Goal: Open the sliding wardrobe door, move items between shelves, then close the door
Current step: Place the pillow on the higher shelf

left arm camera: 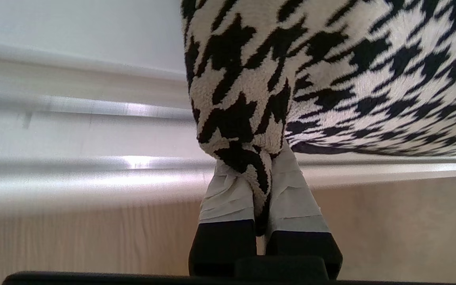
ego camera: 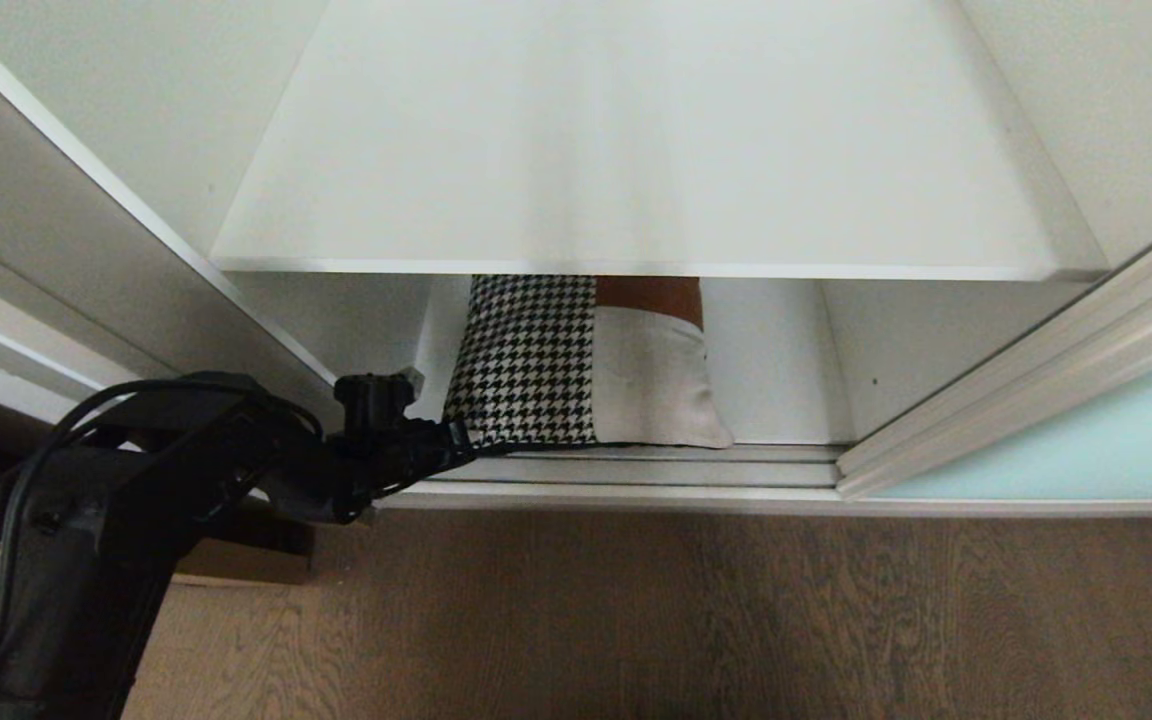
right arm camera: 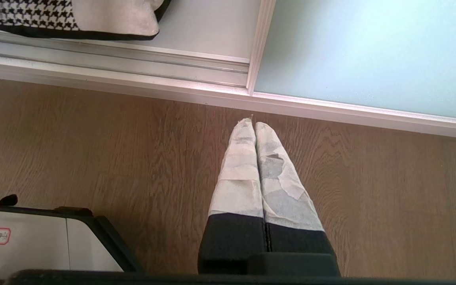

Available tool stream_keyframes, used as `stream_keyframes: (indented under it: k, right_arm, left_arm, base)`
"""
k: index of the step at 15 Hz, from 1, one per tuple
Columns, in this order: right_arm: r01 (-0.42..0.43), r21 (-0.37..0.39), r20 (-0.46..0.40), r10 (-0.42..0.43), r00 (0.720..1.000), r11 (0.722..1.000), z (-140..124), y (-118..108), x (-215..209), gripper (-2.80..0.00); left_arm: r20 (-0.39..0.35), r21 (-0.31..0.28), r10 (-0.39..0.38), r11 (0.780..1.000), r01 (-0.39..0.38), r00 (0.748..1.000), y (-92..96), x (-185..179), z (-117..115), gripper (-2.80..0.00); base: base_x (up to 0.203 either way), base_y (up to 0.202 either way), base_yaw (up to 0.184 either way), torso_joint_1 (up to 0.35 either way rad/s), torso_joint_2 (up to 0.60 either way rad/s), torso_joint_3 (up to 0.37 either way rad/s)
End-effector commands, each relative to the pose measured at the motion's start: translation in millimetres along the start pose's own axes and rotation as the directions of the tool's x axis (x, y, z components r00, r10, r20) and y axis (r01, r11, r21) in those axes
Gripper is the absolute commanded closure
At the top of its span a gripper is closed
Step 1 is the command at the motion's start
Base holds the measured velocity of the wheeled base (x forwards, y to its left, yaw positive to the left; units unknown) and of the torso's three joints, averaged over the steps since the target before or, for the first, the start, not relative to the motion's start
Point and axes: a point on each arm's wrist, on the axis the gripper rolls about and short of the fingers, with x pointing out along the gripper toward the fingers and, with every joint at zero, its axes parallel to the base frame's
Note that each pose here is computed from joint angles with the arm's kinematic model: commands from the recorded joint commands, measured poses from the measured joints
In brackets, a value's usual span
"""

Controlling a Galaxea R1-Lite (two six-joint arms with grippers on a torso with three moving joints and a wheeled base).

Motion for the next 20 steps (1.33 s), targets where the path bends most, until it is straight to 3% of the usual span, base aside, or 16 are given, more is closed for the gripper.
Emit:
stream_keyframes:
  k: [1, 4, 7, 11, 20]
  right_arm:
    - [-0.001, -0.001, 0.001, 0.001, 1.000, 1.000, 0, 0, 0, 0.00]
    - [-0.002, -0.011, 0.002, 0.002, 1.000, 1.000, 0, 0, 0, 0.00]
    - [0.000, -0.007, 0.002, 0.000, 1.000, 1.000, 0, 0, 0, 0.00]
    - [-0.034, -0.124, -0.016, 0.033, 0.999, 0.992, 0, 1, -1, 0.00]
    - [-0.014, -0.053, 0.001, 0.014, 1.000, 0.998, 2, 0, -1, 0.00]
  left_arm:
    - [0.018, -0.024, -0.011, 1.000, 0.012, 1.000, -8.3, -10, 10, 0.00]
    - [0.020, -0.094, -0.010, 0.996, 0.011, 1.000, -4.7, -3, 7, 0.00]
    - [0.010, -0.104, -0.007, 0.995, 0.008, 1.000, -4.0, -3, 5, 0.00]
    - [-0.014, -0.103, -0.021, 0.994, 0.020, 1.000, -13.7, 1, -4, 0.00]
    - [-0.042, -0.093, -0.045, 0.995, 0.041, 0.998, -31.1, -3, -16, 0.00]
  base:
    - [0.000, 0.000, 0.000, 0.000, 0.00, 0.000]
    - [0.000, 0.000, 0.000, 0.000, 0.00, 0.000]
    - [0.000, 0.000, 0.000, 0.000, 0.00, 0.000]
    - [0.000, 0.000, 0.000, 0.000, 0.00, 0.000]
    - [0.000, 0.000, 0.000, 0.000, 0.00, 0.000]
